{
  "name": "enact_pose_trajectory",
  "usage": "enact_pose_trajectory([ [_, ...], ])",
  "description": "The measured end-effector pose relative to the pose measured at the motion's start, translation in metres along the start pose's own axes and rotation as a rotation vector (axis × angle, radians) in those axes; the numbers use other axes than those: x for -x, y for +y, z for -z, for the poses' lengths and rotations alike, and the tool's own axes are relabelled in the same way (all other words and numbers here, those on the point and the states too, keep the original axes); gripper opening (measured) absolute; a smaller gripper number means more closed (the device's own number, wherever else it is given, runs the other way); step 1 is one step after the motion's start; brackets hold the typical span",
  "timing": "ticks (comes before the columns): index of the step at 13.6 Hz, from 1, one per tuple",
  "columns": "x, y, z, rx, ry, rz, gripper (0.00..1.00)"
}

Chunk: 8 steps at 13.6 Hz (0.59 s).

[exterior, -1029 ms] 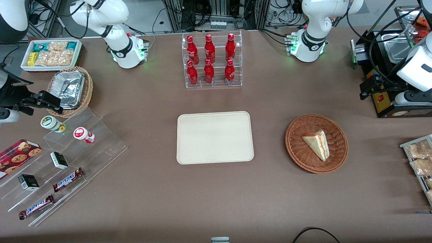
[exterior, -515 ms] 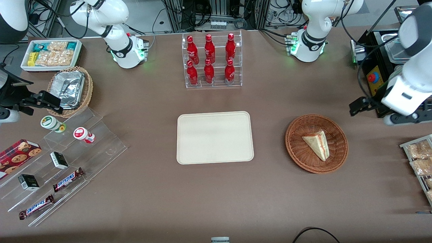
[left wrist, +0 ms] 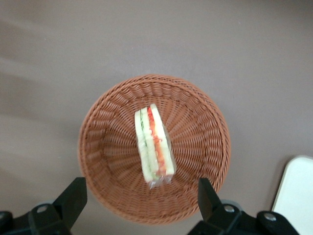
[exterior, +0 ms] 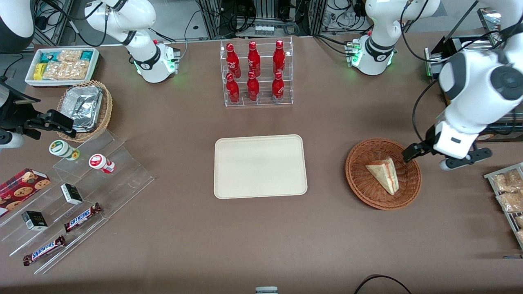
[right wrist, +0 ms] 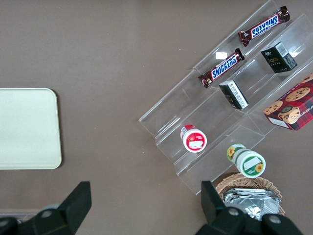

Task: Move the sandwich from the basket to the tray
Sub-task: 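Lower the open left gripper over the wrapped sandwich in the basket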

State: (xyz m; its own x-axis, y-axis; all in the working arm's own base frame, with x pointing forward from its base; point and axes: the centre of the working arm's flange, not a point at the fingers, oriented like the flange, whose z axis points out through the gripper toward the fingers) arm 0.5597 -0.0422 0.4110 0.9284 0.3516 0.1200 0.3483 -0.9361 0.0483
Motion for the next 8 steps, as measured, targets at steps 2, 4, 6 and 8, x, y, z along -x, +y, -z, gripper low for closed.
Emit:
enact_pose_trajectory([
  [2, 0.014, 0.0, -0.032, 0.015, 0.023, 0.052, 1.0],
  [4, 0.022, 0.006, -0.054, 0.016, 0.013, 0.058, 1.0],
  [6, 0.025, 0.011, -0.07, 0.013, -0.003, 0.056, 1.0],
  [8, 0.027, 0.012, -0.086, 0.005, -0.024, 0.055, 1.0],
])
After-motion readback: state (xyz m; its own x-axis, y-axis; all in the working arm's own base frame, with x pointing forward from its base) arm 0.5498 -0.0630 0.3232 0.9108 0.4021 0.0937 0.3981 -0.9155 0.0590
